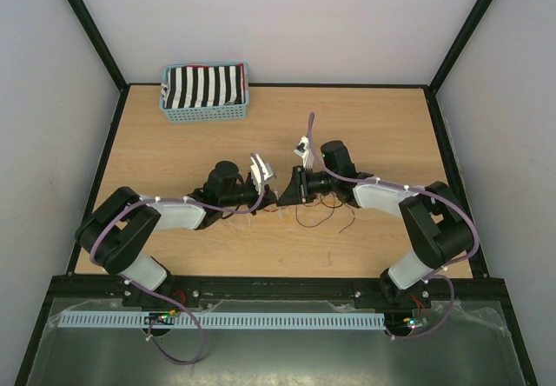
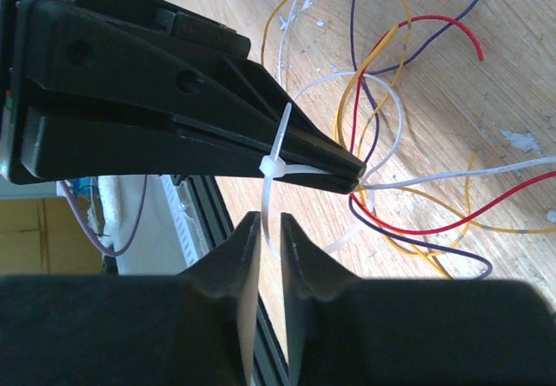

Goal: Zip-tie the wires
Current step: Tie the cable at the center of the board.

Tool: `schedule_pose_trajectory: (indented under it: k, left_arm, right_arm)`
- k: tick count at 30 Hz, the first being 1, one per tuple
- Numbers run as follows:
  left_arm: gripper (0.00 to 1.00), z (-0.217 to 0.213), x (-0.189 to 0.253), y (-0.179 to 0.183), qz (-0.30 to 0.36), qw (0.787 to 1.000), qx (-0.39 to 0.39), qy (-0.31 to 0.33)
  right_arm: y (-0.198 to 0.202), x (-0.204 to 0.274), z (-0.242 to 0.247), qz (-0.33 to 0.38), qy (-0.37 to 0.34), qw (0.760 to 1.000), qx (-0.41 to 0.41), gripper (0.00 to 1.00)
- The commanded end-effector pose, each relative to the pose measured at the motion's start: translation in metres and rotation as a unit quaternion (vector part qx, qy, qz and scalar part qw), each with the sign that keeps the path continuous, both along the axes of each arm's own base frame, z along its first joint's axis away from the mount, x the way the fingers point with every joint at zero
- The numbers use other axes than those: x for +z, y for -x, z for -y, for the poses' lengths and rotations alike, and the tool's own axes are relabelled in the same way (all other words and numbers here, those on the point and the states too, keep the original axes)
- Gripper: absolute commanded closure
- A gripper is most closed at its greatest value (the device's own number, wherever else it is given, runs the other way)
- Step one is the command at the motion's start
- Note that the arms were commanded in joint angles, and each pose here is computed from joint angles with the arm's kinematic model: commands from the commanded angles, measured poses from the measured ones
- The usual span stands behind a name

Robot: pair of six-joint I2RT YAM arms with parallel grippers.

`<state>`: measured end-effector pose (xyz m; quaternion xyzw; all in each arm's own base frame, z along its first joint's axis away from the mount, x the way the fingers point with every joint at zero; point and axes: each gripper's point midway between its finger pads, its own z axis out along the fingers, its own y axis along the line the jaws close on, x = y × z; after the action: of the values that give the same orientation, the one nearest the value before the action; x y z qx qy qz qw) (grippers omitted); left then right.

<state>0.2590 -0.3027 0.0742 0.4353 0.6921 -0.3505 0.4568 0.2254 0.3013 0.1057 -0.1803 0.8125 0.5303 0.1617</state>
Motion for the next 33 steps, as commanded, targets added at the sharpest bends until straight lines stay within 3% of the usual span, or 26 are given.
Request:
schedule_pose_trajectory:
  k: [1,6,16,33]
  left_arm:
    - [1.0,0.004,0.014,-0.007,0.014,1.0,0.001,0.014]
    - [1.0,0.004,0.01,-0.004,0.022,1.0,-0.006,0.007]
    - [1.0,0.007,0.007,0.004,0.065,0.998,-0.022,-0.016]
    - [1.0,0.004,0.011,0.003,0.071,0.997,-0.007,-0.015]
  right_arm:
    - [0.001,0.004,-0.006,0.004,-0.017,1.0,0.011,0.8]
    - [-0.005,0.008,-0.008,0.007,-0.018,1.0,0.003,1.0]
    - [-0.016,0.003,-0.012,-0.005,-0.009,1.0,-0.005,1.0]
    - [-0.025,0.006,-0.007,0.003,-0.004,1.0,-0.005,1.0]
